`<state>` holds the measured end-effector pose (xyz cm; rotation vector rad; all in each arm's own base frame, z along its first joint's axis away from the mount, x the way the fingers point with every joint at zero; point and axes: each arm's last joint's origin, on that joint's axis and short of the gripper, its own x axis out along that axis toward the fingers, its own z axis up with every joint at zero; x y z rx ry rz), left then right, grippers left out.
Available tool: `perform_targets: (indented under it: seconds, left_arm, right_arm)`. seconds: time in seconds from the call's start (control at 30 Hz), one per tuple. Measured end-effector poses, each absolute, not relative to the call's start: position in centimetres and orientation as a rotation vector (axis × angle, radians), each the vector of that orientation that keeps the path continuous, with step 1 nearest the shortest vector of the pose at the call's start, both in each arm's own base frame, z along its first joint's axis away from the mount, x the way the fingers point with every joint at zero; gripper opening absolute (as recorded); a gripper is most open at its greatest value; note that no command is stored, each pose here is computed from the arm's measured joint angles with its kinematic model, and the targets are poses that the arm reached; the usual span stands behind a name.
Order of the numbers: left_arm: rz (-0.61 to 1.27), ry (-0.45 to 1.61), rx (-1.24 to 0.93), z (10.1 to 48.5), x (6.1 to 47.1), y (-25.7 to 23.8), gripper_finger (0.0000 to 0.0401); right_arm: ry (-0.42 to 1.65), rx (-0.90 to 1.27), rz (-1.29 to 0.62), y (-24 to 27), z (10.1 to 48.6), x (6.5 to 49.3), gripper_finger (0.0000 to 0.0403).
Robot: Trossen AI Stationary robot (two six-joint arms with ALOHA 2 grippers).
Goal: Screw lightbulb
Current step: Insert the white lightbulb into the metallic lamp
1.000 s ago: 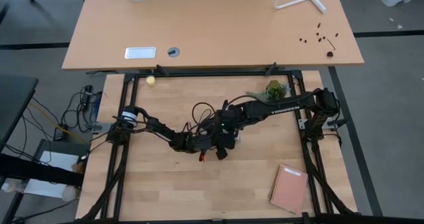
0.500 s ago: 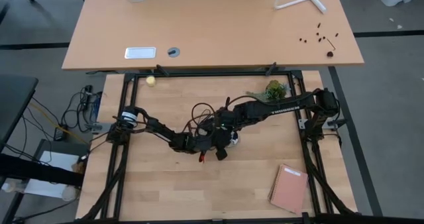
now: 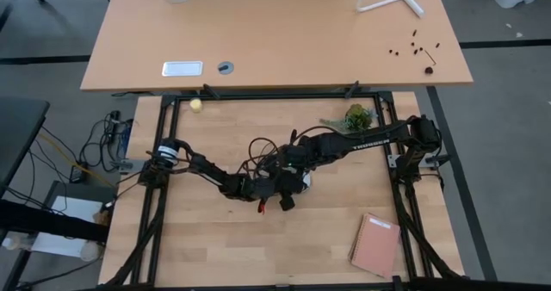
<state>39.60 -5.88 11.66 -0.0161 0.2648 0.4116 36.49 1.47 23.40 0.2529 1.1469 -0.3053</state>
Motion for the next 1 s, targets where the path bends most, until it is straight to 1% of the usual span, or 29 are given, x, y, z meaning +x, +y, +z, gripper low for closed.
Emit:
perform_targets:
  seconds: [0.17,0.3,0.4,0.63,1.0]
  left_arm:
    - [0.414,0.266,-0.015,11.6,39.6,-5.9,0.0198]
    - [0.414,0.278,-0.010,11.5,39.5,-5.9,0.0198]
    - [0.417,0.291,-0.005,11.4,39.5,-5.9,0.0198]
    - [0.426,0.288,-0.014,11.4,39.5,-5.9,0.0198]
    - [0.447,0.294,-0.022,11.3,39.4,-5.8,0.0198]
  right_arm:
    - [1.155,0.228,-0.287,1.4,23.4,36.5,0.0370]
    - [1.157,0.228,-0.281,1.6,23.4,36.4,0.0391]
    - [1.155,0.224,-0.273,2.1,23.4,36.4,0.0391]
    - [1.119,0.200,-0.276,2.7,23.7,36.5,0.0374]
    - [1.102,0.167,-0.267,2.8,24.5,36.6,0.0373]
